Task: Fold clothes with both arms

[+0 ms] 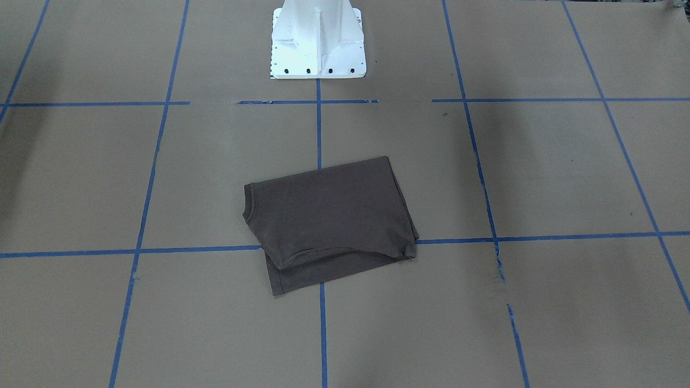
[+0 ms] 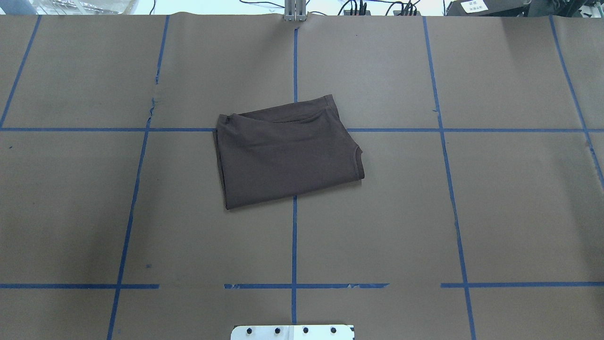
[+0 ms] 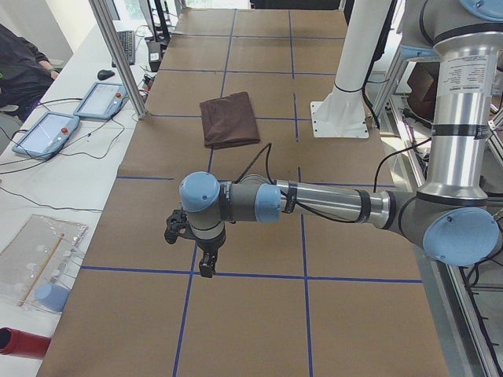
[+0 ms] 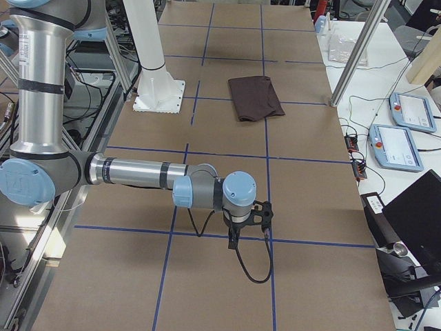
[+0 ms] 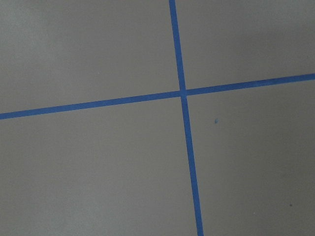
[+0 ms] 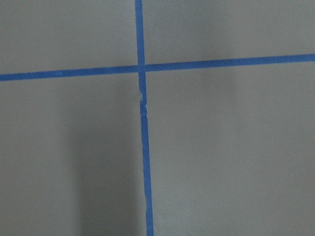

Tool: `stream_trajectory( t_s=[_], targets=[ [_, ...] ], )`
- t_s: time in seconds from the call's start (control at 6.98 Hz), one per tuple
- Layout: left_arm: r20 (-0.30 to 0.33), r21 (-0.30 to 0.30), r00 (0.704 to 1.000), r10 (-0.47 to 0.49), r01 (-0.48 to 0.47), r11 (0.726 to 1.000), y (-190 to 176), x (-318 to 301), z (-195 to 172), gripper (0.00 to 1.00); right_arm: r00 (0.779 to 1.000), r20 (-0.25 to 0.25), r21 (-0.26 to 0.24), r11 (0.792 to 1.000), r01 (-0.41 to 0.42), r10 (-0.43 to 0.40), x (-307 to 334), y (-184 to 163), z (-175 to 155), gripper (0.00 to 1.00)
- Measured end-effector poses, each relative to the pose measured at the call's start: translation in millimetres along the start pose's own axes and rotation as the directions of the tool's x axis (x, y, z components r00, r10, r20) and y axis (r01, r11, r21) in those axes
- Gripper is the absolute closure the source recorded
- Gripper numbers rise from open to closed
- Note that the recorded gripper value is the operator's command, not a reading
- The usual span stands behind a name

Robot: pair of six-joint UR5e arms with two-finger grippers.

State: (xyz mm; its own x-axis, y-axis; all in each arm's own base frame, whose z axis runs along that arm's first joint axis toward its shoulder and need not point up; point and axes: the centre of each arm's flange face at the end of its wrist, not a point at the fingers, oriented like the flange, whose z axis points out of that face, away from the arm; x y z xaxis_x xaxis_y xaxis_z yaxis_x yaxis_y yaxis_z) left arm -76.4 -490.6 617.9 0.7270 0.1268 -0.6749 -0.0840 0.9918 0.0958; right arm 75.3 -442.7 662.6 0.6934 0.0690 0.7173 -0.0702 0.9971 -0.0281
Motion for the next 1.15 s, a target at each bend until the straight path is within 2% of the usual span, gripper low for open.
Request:
stream_trajectory(
  t_s=[0.14, 0.43, 1.15],
  targets=[
    [0.000, 0.000, 1.000, 0.001, -0.001, 1.000, 0, 0, 0, 0.00, 1.000, 0.001, 0.013, 1.000, -0.009, 0.009, -10, -4, -18, 0.00],
    [0.001, 0.004, 1.000, 0.004, -0.004, 1.000, 0, 2, -2, 0.00, 0.999, 0.004, 0.005, 0.999, -0.032, 0.032, -39, -6, -51, 0.00],
    [-0.001, 0.007, 1.000, 0.004, -0.004, 1.000, -1, 4, -4, 0.00, 0.999, 0.003, -0.008, 0.999, -0.044, 0.045, -42, -5, -53, 0.00]
  ],
)
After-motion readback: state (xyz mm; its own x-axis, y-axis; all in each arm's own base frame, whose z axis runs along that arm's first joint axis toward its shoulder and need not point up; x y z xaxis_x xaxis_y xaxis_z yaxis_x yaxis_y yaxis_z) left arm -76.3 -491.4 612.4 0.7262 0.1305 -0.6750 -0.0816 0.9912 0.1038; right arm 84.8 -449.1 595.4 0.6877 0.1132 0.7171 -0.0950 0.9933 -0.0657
